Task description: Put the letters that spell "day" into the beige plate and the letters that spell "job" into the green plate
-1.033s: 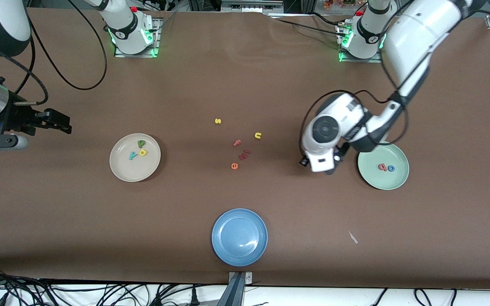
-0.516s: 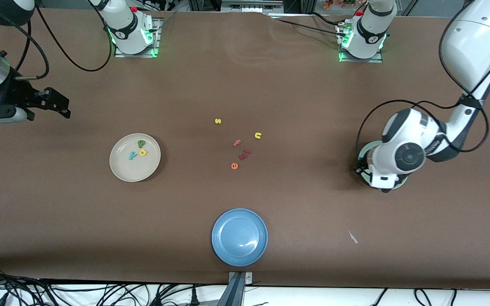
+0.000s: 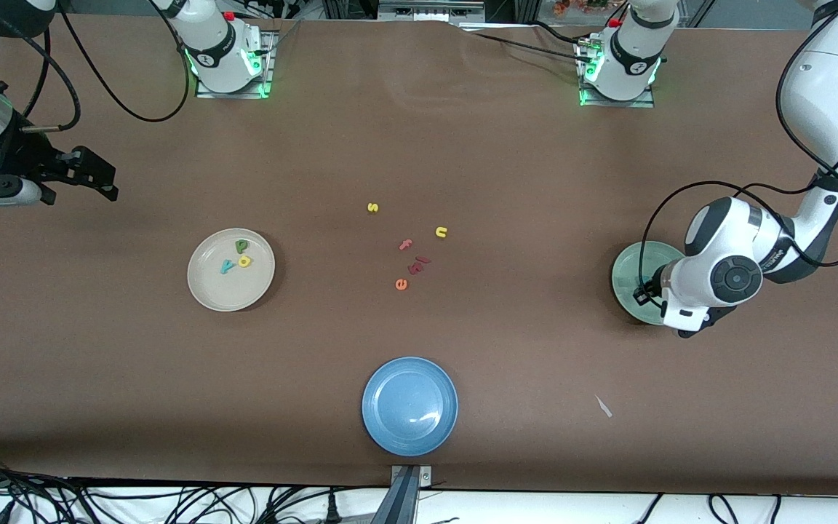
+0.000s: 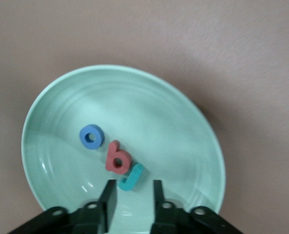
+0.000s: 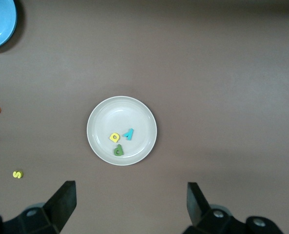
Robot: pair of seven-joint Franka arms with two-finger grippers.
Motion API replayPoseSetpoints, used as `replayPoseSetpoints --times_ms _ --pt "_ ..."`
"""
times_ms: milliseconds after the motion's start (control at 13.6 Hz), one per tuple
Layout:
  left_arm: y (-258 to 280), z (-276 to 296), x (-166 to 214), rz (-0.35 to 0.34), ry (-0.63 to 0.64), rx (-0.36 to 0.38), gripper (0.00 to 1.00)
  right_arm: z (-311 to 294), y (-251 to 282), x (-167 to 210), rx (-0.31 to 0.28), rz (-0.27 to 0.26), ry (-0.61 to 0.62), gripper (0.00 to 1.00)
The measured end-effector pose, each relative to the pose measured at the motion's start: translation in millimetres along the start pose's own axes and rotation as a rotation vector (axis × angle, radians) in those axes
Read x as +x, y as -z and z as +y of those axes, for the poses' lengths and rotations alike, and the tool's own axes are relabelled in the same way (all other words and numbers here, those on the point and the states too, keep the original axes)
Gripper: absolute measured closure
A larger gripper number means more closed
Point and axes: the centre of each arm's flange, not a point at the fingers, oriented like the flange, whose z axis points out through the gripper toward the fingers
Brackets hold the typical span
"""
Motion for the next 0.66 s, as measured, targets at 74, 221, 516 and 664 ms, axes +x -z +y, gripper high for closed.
replayPoseSetpoints --times_ms 74,221,516,664 --pt "14.8 2.1 6.0 0.022 -0.001 -0.02 0.46 0.6 -0.2 1.4 0.0 -0.002 -0.001 0.0" --pt "58.3 2.2 17.7 0.069 -0.038 -0.046 0.26 4.6 -1.3 -1.0 0.001 -0.021 -0.009 0.0" --pt "158.6 -14.0 24.6 0.117 -0.142 -0.014 0.0 12.9 -1.6 -2.4 0.013 -0.029 -0.027 0.0" --pt "193.1 -13.4 19.4 0.124 -0.248 -0.004 0.0 12.9 -2.2 -2.2 0.013 -0.03 -0.027 0.0"
